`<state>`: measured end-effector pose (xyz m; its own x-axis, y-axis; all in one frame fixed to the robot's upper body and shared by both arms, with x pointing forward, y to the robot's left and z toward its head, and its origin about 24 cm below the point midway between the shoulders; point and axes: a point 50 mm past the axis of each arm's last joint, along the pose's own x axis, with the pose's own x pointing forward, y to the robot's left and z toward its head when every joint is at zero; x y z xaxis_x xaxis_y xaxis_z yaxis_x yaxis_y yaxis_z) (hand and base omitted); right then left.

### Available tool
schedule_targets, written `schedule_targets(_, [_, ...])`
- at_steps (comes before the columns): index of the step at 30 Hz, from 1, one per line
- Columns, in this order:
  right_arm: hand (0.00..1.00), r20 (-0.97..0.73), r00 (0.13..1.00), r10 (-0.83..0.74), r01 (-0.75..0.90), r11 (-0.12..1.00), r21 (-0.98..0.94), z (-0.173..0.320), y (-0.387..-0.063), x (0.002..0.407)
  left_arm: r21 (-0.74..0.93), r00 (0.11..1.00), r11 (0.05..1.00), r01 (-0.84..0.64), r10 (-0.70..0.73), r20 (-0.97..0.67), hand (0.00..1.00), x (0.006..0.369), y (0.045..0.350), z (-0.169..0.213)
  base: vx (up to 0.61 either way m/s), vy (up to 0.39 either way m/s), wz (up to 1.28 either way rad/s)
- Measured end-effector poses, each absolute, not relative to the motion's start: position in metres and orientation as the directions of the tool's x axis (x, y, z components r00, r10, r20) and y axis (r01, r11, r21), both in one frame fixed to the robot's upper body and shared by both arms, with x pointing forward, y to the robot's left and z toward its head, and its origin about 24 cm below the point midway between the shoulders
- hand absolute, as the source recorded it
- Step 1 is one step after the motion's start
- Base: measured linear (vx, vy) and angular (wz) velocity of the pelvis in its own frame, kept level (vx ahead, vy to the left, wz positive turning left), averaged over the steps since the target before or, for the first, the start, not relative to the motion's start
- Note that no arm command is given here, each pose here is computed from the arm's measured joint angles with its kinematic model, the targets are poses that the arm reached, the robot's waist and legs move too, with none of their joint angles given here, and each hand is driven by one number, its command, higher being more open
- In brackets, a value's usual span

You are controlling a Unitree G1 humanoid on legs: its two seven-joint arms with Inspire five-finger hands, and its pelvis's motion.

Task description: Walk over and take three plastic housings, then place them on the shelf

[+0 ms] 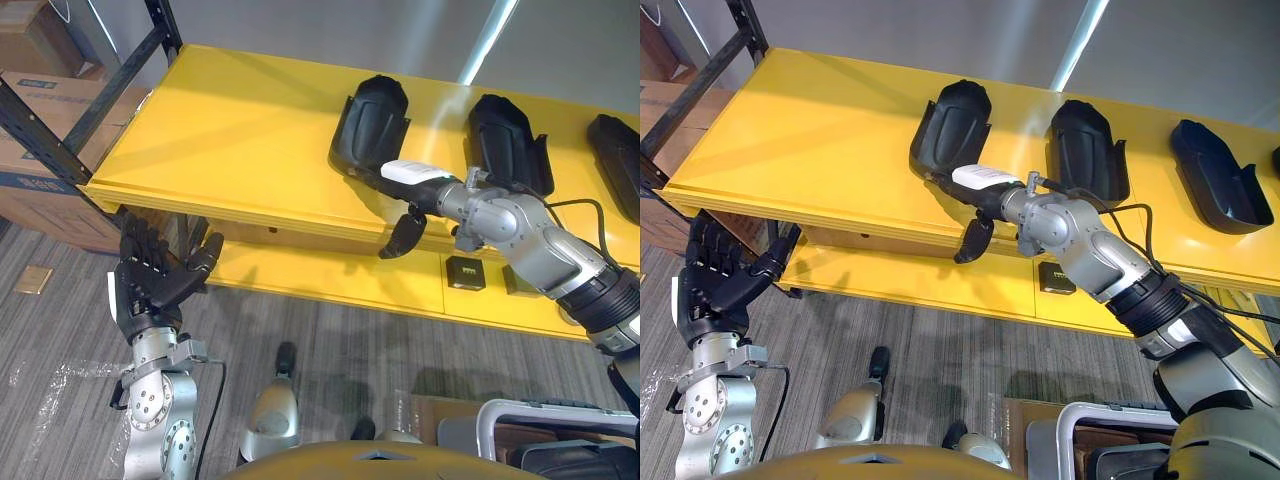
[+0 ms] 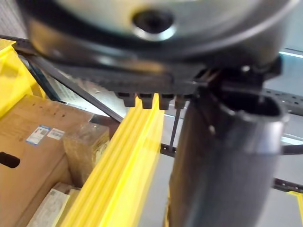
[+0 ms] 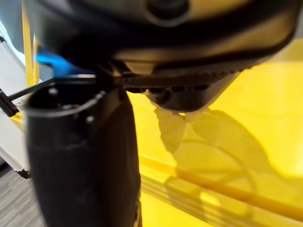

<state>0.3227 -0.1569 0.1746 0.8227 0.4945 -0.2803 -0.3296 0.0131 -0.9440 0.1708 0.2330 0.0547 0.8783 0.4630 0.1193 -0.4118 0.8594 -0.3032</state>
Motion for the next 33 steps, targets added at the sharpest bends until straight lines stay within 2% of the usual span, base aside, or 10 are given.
schedule_targets(4, [1.00, -0.232, 0.841, 0.489, -0.275, 0.017, -0.961, 0.183, -0.161, 0.321, -0.298, 0.884, 0.863, -0.409, 0.455, 0.104, 1.00, 0.171, 0.232, 0.053, 0.00, 0.000, 0.00])
schedule_targets(8, [1.00, -0.118, 0.869, 0.480, -0.176, 0.078, -0.981, 0.195, -0.164, 0.322, -0.298, 0.886, 0.864, -0.407, 0.453, 0.103, 1.00, 0.171, 0.232, 0.053, 0.00, 0.000, 0.00])
schedule_targets(11, [1.00, 0.112, 0.879, 0.464, 0.014, 0.209, -0.978, 0.221, -0.166, 0.321, -0.299, 0.885, 0.862, -0.409, 0.455, 0.101, 1.00, 0.171, 0.232, 0.053, 0.00, 0.000, 0.00])
schedule_targets(15, [1.00, 0.463, 0.783, 0.416, 0.305, 0.392, -0.868, 0.279, -0.171, 0.304, -0.301, 0.885, 0.861, -0.409, 0.455, 0.099, 1.00, 0.170, 0.232, 0.052, 0.00, 0.000, 0.00])
schedule_targets(19, [1.00, 0.555, 0.735, 0.389, 0.367, 0.460, -0.808, 0.299, -0.173, 0.298, -0.299, 0.884, 0.857, -0.420, 0.460, 0.077, 1.00, 0.165, 0.233, 0.049, 0.00, 0.000, 0.00])
schedule_targets(24, [1.00, 0.569, 0.742, 0.355, 0.293, 0.592, -0.751, 0.296, -0.176, 0.299, -0.321, 0.887, 0.850, -0.418, 0.459, 0.061, 1.00, 0.163, 0.233, 0.046, 0.00, 0.000, -0.02])
schedule_targets(27, [1.00, 0.652, 0.719, 0.242, 0.333, 0.704, -0.628, 0.301, -0.191, 0.296, -0.325, 0.896, 0.857, -0.399, 0.441, 0.063, 1.00, 0.164, 0.229, 0.046, 0.00, 0.000, -0.03])
schedule_targets(29, [1.00, 0.737, 0.674, 0.050, 0.348, 0.858, -0.378, 0.298, -0.218, 0.286, -0.326, 0.894, 0.858, -0.398, 0.442, 0.071, 1.00, 0.164, 0.230, 0.047, 0.00, 0.001, -0.09])
schedule_targets(32, [1.00, 0.731, 0.655, -0.191, 0.420, 0.897, -0.142, 0.267, -0.250, 0.273, -0.329, 0.893, 0.857, -0.397, 0.444, 0.078, 1.00, 0.164, 0.230, 0.049, 0.01, 0.000, -0.15])
schedule_targets(33, [1.00, 0.685, 0.675, -0.274, 0.447, 0.891, -0.083, 0.241, -0.261, 0.268, -0.335, 0.890, 0.856, -0.394, 0.447, 0.094, 1.00, 0.164, 0.230, 0.053, 0.00, -0.003, -0.16])
